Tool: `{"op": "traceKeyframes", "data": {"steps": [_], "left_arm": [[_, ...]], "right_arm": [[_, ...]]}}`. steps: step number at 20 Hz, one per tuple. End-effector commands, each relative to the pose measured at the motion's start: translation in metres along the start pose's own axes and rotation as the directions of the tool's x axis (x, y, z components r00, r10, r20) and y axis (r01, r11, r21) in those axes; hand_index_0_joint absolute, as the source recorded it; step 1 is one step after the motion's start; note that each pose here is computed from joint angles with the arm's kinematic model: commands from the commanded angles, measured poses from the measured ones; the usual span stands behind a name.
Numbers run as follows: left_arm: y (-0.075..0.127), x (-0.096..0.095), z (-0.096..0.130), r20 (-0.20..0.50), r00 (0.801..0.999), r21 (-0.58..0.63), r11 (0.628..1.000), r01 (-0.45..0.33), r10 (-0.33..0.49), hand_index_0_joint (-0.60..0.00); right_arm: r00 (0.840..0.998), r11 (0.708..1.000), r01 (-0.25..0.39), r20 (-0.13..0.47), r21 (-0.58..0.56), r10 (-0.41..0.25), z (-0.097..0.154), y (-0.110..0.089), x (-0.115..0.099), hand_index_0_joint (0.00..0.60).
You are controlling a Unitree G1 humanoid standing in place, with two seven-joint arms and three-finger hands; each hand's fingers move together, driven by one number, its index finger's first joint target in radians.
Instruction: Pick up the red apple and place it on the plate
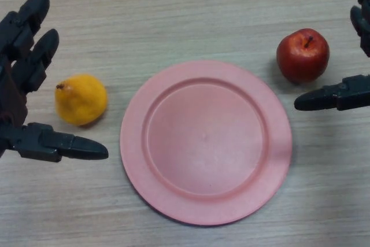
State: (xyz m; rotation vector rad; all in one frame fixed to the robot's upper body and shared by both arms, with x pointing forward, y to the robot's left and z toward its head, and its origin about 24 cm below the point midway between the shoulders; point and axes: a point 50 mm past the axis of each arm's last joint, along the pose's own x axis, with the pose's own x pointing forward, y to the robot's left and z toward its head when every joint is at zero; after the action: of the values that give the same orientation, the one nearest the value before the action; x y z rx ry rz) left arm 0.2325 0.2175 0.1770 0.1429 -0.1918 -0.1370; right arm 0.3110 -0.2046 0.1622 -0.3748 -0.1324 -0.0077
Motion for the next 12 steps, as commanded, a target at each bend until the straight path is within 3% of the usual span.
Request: {"op": "traceKeyframes", "data": {"steps": [1,7,10,11,12], "left_arm": [[0.013,-0.007,0.031,0.199,0.978,0.100,0.992,-0.077,0.056,0.000],[0.022,-0.006,0.033,0.202,0.978,0.121,0.990,-0.076,0.050,0.000],[0.024,-0.007,0.032,0.204,0.977,0.127,0.988,-0.085,0.058,0.000],[0.024,-0.007,0.032,0.205,0.977,0.128,0.988,-0.086,0.058,0.000],[0.025,-0.007,0.032,0.205,0.977,0.130,0.988,-0.087,0.059,0.000]], "right_arm": [[0.966,0.988,0.145,0.225,-0.060,-0.128,0.031,-0.023,0.011,0.000],[0.988,0.993,0.120,0.101,-0.007,-0.119,0.002,-0.008,0.041,0.000],[0.989,0.991,0.133,0.070,0.012,-0.134,-0.004,-0.003,0.050,0.000],[0.988,0.990,0.140,0.065,0.009,-0.140,-0.005,-0.003,0.051,0.150],[0.988,0.989,0.145,0.059,0.008,-0.145,-0.007,-0.002,0.052,0.250]]}}
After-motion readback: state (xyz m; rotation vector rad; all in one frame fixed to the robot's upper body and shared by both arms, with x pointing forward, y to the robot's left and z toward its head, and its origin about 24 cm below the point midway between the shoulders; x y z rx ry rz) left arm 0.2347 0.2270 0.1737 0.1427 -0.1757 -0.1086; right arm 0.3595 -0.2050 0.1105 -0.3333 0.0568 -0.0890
